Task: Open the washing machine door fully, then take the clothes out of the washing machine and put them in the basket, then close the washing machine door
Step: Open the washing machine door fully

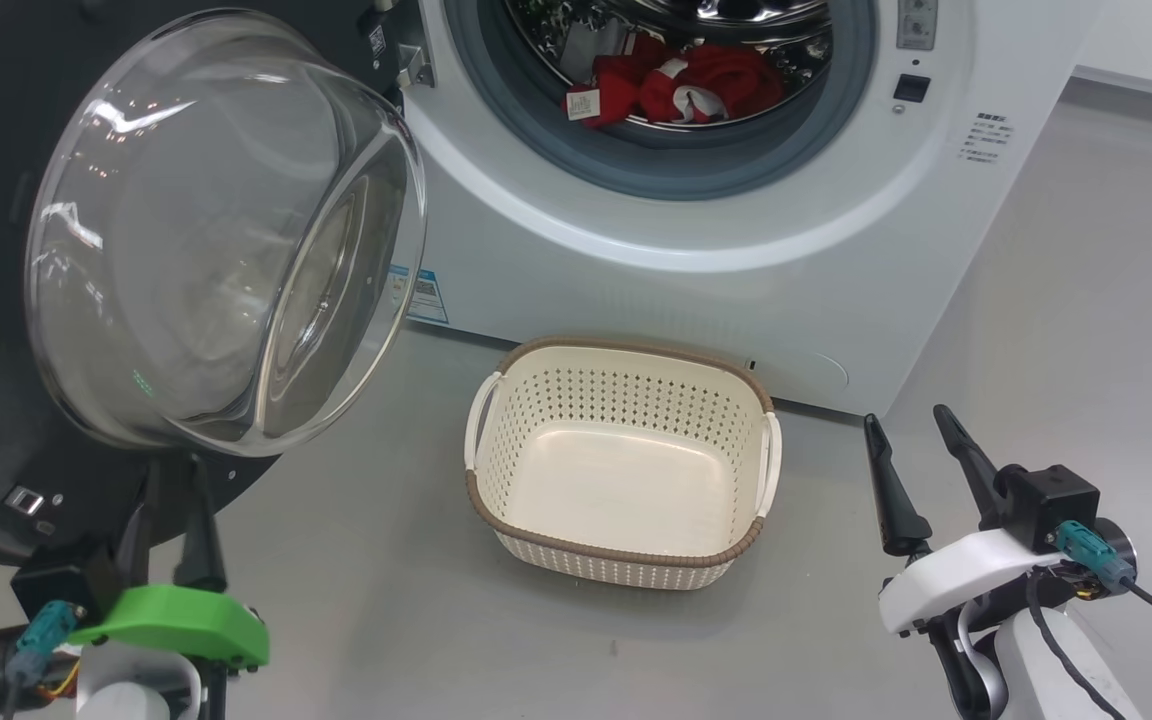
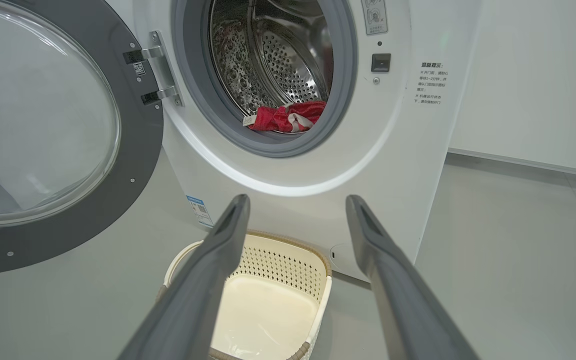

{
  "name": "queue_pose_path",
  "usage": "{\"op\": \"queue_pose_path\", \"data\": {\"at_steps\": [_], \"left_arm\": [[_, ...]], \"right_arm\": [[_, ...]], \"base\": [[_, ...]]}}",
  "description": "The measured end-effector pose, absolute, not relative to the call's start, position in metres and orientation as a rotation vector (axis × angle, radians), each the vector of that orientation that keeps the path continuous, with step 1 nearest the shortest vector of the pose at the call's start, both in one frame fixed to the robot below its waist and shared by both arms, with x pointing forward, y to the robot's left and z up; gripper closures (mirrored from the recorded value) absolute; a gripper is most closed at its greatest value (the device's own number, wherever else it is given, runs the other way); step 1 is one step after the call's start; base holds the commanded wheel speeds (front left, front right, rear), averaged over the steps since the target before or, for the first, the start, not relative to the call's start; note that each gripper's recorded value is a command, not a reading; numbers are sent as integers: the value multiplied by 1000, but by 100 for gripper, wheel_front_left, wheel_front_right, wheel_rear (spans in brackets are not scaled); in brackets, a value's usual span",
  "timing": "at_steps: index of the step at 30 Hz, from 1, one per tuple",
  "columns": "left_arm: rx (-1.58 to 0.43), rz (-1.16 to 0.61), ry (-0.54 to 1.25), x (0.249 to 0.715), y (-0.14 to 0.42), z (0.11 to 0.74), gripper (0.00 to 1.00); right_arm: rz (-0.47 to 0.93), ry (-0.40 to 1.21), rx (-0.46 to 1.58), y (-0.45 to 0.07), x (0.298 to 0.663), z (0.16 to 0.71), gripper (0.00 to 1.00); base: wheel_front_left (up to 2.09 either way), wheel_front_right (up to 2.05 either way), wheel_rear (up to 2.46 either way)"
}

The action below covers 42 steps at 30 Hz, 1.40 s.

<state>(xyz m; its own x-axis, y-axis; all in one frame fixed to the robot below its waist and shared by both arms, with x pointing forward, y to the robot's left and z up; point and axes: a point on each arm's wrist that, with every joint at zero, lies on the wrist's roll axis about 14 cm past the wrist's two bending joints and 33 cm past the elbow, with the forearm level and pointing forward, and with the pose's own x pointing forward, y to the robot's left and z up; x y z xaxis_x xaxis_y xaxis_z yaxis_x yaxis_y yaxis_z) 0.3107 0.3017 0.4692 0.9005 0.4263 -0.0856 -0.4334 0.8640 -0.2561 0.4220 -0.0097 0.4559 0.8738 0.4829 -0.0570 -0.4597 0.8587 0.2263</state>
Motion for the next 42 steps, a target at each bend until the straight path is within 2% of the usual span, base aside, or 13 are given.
{"op": "queue_pose_path", "data": {"at_steps": [1,3,17,42], "left_arm": [[-275,440,32,310,298,468,15],[-272,417,40,310,291,465,0],[-248,172,61,332,222,464,0],[-223,-86,137,362,145,461,0]], "right_arm": [[495,113,212,-10,421,456,0],[486,111,218,-13,420,457,0],[405,107,234,-44,408,459,0],[180,82,237,-119,382,461,0]], "base": [[0,0,0],[0,0,0],[0,0,0],[0,0,0]]}}
